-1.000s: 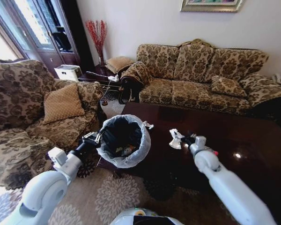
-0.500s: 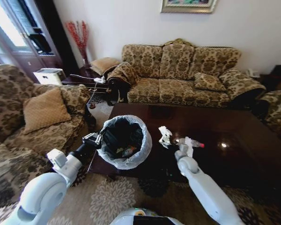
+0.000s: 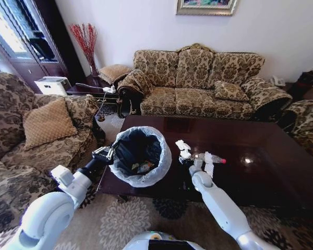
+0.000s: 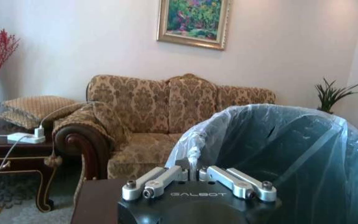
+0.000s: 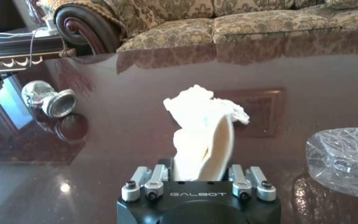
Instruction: Move to the front of the table and place the trash on the table into the trash bin.
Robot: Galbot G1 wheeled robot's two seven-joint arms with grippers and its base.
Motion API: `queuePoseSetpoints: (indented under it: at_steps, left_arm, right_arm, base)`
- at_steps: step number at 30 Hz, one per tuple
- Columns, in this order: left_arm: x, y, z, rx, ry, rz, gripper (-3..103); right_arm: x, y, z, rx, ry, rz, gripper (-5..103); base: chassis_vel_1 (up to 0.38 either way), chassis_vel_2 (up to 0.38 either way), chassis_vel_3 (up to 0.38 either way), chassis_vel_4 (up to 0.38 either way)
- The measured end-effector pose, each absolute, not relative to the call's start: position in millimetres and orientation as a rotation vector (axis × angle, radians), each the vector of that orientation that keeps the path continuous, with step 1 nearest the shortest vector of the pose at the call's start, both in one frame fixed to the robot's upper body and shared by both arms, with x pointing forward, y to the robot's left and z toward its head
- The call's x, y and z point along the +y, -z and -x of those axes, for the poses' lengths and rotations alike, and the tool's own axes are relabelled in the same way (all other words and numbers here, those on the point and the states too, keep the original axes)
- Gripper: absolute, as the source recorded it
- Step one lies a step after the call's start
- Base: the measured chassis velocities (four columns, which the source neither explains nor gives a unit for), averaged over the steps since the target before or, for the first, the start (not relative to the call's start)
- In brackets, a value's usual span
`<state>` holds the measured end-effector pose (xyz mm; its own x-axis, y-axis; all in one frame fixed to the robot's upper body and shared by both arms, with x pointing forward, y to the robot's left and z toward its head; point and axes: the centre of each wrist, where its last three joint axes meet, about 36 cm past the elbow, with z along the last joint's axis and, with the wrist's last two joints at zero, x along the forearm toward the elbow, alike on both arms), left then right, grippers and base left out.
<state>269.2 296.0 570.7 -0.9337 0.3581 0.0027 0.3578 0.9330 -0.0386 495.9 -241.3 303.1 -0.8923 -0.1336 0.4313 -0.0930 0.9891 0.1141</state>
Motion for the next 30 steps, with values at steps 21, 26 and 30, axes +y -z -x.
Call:
queuePoseSetpoints:
  at_steps: [21,26,30]
  left_arm:
    - [292.6,-567.2,-268.3,-3.081,-0.091,0.584,3]
    - [292.8,-566.3,-267.5,-3.08,-0.087,0.575,3]
    - [292.0,-563.5,-268.7,-3.078,-0.09,0.581,3]
  right_arm:
    - [-228.0,-390.5,-480.6,-2.914,-0.013,-0.278,0]
    - [-225.3,-450.6,-474.5,-3.008,0.01,-0.388,0]
    - [-219.9,-540.9,-467.4,-3.1,0.004,-0.613,0]
  base:
    - [0.0,0.0,0.0,0.0]
    - [0.0,0.0,0.0,0.0]
    - [0.0,0.0,0.0,0.0]
